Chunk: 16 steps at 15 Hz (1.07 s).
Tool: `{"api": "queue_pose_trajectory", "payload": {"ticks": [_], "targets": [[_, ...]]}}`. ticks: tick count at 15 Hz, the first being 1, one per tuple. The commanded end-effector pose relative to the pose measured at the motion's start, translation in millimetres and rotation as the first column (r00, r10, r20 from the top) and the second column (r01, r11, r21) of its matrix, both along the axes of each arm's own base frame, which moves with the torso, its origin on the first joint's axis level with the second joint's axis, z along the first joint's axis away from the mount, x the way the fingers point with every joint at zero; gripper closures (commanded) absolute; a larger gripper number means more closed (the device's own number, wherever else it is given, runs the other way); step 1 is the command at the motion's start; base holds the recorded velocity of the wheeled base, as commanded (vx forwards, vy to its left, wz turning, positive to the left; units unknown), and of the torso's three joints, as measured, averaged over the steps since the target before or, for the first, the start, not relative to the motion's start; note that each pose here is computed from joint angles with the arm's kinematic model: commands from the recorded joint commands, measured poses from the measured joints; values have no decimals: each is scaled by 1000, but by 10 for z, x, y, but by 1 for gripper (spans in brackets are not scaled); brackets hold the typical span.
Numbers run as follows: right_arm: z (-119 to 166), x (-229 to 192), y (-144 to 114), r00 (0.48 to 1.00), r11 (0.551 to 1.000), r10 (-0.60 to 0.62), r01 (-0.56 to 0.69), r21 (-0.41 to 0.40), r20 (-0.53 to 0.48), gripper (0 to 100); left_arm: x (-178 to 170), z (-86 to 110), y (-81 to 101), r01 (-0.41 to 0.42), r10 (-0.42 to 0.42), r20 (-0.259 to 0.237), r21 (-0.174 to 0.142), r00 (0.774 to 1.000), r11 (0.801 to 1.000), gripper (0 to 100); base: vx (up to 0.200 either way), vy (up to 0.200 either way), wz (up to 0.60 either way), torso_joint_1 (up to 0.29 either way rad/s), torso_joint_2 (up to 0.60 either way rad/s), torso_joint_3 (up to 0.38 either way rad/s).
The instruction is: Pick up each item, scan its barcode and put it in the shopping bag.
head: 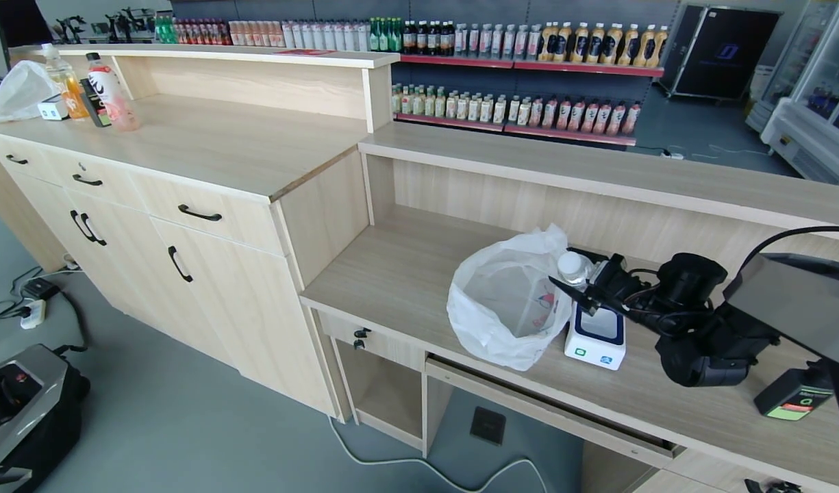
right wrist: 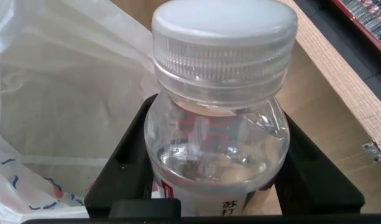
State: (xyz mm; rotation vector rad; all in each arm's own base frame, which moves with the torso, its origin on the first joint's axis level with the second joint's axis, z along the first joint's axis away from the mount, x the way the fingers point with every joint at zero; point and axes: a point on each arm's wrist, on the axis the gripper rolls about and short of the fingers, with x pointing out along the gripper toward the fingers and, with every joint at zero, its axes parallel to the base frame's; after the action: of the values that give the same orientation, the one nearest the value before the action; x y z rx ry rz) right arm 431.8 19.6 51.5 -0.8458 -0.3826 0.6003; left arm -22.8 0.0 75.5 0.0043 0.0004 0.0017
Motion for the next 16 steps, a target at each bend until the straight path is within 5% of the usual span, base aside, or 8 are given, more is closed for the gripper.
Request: {"api": "queue_pose_trajectory", "payload": {"ticks": [1,16], "targets": [[60,11,17,1000,1000,4,-4,0,19,100,0,0,0,0,0,0,0,1000,1000,0,0,0,0,0,0,0],[245,-130,-26,1000,1000,-15,15,-4,25,100,0,0,0,0,0,0,0,1000,1000,0,0,0,0,0,0,0]]}}
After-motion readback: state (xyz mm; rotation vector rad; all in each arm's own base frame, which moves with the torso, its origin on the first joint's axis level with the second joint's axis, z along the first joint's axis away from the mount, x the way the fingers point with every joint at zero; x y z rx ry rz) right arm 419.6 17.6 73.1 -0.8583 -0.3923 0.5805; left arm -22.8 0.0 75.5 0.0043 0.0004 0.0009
